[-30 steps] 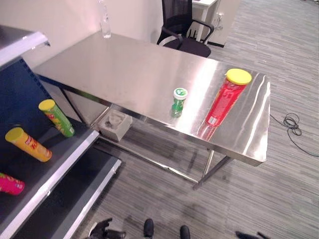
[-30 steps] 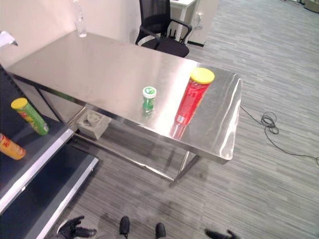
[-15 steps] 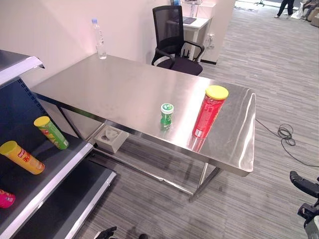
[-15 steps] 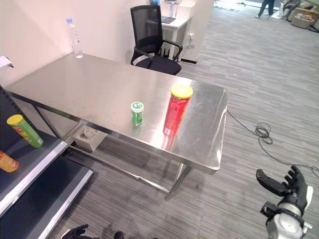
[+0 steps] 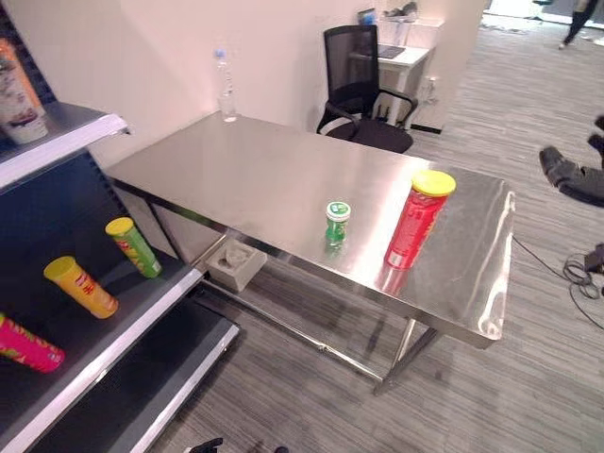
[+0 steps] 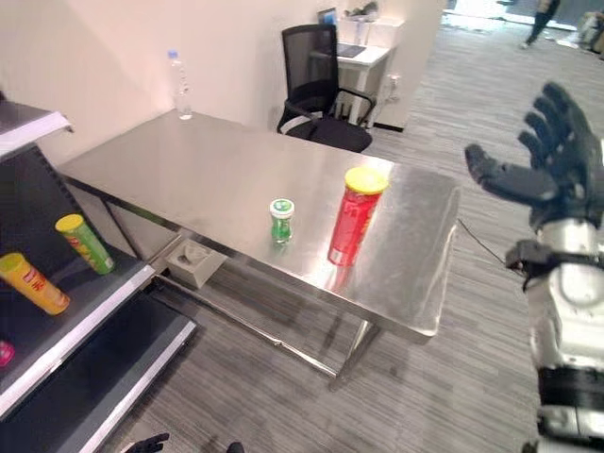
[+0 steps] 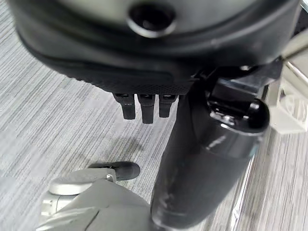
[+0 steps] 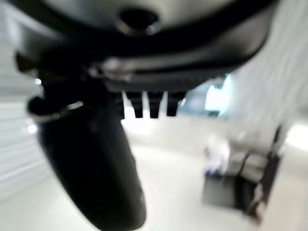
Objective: Put the goods on the table back onto the shelves and tidy them up.
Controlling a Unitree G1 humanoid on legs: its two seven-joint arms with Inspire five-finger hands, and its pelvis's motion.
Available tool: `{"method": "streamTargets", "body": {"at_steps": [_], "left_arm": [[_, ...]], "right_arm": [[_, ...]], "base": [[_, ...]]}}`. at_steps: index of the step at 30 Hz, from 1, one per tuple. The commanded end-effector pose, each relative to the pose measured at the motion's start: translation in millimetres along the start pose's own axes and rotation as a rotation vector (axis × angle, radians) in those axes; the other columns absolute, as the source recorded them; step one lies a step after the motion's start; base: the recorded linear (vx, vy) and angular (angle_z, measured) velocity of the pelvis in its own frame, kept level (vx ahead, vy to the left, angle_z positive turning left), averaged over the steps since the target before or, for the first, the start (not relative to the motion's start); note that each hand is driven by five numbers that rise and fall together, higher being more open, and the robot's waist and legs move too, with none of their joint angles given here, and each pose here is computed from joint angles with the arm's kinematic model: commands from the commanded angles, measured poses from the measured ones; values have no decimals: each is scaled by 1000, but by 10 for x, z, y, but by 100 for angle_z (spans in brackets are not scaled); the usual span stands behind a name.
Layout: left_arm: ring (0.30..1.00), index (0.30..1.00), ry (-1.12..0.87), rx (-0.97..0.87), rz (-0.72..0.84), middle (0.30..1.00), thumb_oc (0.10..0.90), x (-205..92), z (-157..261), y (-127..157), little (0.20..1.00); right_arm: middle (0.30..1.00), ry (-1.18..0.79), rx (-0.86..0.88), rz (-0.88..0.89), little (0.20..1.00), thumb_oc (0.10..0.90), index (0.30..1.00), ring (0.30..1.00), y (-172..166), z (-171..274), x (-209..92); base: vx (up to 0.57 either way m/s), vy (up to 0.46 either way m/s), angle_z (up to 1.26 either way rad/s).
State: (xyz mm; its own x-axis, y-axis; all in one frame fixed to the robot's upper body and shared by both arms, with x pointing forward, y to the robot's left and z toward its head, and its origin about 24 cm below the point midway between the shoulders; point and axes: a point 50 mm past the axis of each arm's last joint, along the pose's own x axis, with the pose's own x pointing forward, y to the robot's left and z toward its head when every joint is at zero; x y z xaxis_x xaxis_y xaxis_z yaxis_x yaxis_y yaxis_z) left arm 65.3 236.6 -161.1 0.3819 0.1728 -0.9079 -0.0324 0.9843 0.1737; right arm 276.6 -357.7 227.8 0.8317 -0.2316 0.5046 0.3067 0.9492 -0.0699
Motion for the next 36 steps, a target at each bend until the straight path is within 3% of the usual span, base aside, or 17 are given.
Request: {"method": "streamTargets", "body": {"at_steps": [1, 8, 17, 21, 28, 36], "left_arm": [[900, 900, -53, 65, 8, 900, 800, 25, 159, 129, 900], [900, 900, -28, 53, 18, 900, 800, 10, 77, 146, 900], [900, 900, -32, 37, 19, 900, 800, 9, 75, 129, 900], [900, 900, -40, 32, 10, 900, 800, 8, 80, 109, 900], [900, 900, -55, 36, 3, 900, 800, 6, 98, 103, 900], [900, 900, -69, 31, 12, 900, 800, 9, 137, 116, 900]], "right_arm": [[900, -251, 45, -51, 900, 800, 900, 900, -185, 579, 239], [900, -255, 106, -28, 900, 800, 900, 900, -82, 670, 470], [900, -295, 218, 45, 900, 800, 900, 900, 98, 683, 451], [900, -306, 178, 210, 900, 800, 900, 900, 345, 714, 339], [900, -323, 95, 259, 900, 800, 900, 900, 294, 758, 118], [900, -305, -4, 165, 900, 800, 900, 900, 49, 732, -48]], "base": [[12, -19, 48], [8, -10, 18], [9, -12, 14], [3, -1, 1], [10, -9, 6], [3, -9, 3]]}}
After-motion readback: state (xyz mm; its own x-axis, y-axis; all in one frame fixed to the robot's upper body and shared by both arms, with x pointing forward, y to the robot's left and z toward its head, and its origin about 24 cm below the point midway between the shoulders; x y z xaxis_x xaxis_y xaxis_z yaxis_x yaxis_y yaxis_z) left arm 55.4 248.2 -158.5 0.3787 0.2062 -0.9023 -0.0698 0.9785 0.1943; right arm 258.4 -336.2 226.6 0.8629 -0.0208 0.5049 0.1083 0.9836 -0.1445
